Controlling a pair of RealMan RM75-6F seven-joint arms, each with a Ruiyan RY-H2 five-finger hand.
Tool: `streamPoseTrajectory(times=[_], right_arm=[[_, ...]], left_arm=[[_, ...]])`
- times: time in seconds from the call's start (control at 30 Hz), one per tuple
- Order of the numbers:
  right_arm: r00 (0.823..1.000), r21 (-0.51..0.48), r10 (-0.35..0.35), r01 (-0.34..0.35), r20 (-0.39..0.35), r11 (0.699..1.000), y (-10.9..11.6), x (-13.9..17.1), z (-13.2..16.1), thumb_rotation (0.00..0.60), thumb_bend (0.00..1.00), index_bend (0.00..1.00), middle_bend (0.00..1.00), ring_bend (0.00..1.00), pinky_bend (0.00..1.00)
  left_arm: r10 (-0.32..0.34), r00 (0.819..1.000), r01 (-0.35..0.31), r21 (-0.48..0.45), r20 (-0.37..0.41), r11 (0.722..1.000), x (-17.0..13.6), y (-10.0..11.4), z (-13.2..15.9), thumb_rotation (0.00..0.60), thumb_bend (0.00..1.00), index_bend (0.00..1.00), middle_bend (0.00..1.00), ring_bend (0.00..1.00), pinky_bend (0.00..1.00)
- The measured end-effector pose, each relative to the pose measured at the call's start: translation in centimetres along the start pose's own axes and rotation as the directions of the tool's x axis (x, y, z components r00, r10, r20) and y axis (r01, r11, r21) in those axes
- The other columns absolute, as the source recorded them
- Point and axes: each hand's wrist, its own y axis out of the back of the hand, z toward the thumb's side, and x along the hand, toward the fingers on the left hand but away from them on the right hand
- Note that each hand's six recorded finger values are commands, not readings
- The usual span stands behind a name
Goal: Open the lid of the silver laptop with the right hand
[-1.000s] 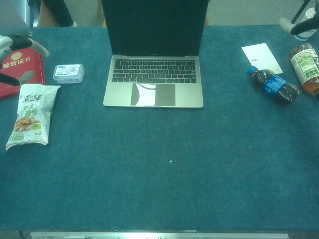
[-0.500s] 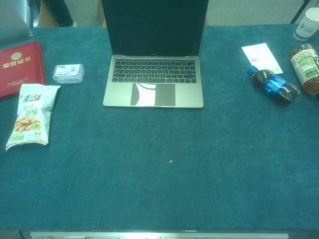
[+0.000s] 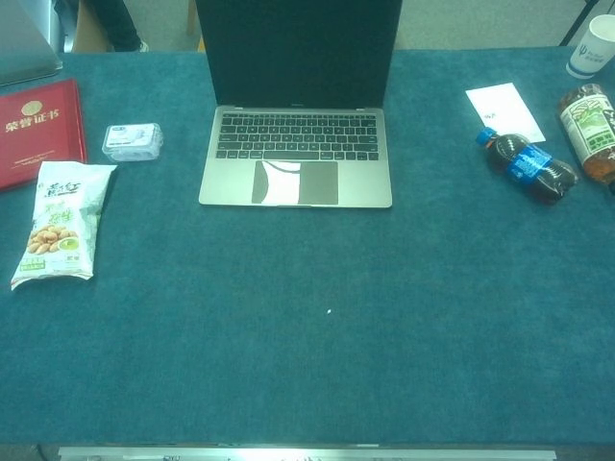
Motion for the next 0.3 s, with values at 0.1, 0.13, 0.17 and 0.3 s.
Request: streamPoseTrajectory(times=[0.1,0.13,0.17,0.3], right_arm=[[1.0,0.008,0.001,-0.001,0.014,1.0,0.21,0.13,-0.56,0.6,0.3,0.1,0.27,0.14,0.24],[1.0,0.01,0.0,0.0,0.016,1.0,0.29,0.14,-0.68,0.6,0.3,0.1,0.27,0.14,0.24],[1.0,0.012,-0.001,0.0,0.018,1.0,0.33,0.14,-0.74,0.6,0.3,0.1,0.27,0.14,0.24],[1.0,0.01,-0.001,0.0,0.023,1.0,0.37,0.01,-0.85,0.6,0.3,0.1,0.27,0.14,0.24]], left_arm=[[0.006,1.0,-0.006,0.0,-0.011,1.0,-0.47,0.05,-0.41,0.6,0.42,0.28,0.25,0.19,0.21],[0.007,1.0,-0.007,0.001,-0.013,1.0,-0.53,0.04,-0.46,0.6,0.42,0.28,0.25,0.19,0.21],[0.007,1.0,-0.007,0.001,-0.014,1.0,-0.54,0.02,-0.49,0.6,0.42,0.28,0.25,0.19,0.21],[0.007,1.0,-0.007,0.002,-0.015,1.0,-0.38,0.0,-0.43,0.6,0.42,0.28,0.25,0.19,0.21]])
